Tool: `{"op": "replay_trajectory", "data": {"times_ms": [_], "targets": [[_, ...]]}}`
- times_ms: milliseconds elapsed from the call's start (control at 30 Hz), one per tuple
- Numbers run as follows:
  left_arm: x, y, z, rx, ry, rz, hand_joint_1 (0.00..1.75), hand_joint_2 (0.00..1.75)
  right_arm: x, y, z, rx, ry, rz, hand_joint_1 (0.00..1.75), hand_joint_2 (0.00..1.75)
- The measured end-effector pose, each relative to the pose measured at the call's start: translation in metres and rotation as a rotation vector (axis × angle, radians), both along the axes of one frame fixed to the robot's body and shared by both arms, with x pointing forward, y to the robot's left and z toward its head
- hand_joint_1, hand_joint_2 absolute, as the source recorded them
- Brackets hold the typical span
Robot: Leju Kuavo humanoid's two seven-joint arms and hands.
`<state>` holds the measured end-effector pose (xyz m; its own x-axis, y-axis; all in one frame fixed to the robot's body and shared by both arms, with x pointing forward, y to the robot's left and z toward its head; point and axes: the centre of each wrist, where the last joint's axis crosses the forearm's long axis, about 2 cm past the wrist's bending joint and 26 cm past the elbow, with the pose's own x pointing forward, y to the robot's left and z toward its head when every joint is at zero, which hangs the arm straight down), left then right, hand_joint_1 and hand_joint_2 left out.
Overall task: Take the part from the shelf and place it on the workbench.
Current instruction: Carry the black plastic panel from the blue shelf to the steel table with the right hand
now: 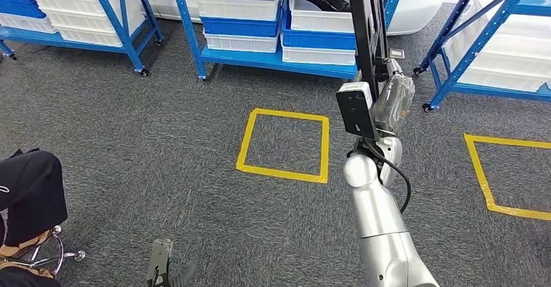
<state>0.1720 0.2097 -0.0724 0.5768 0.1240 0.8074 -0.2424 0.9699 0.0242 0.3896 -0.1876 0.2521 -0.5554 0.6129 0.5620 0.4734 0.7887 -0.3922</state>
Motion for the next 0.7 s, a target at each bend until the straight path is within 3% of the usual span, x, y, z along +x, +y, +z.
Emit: {"op": "replay_trajectory", "data": {"times_ms": [700], "targets": [[-0.0096,0.0020,-0.0039,0.003,0.019,0.001,0.00,1.75,-0.0061,-0.0024,-0.0075,0.013,0.017,-0.017,1.75,1.75]]}}
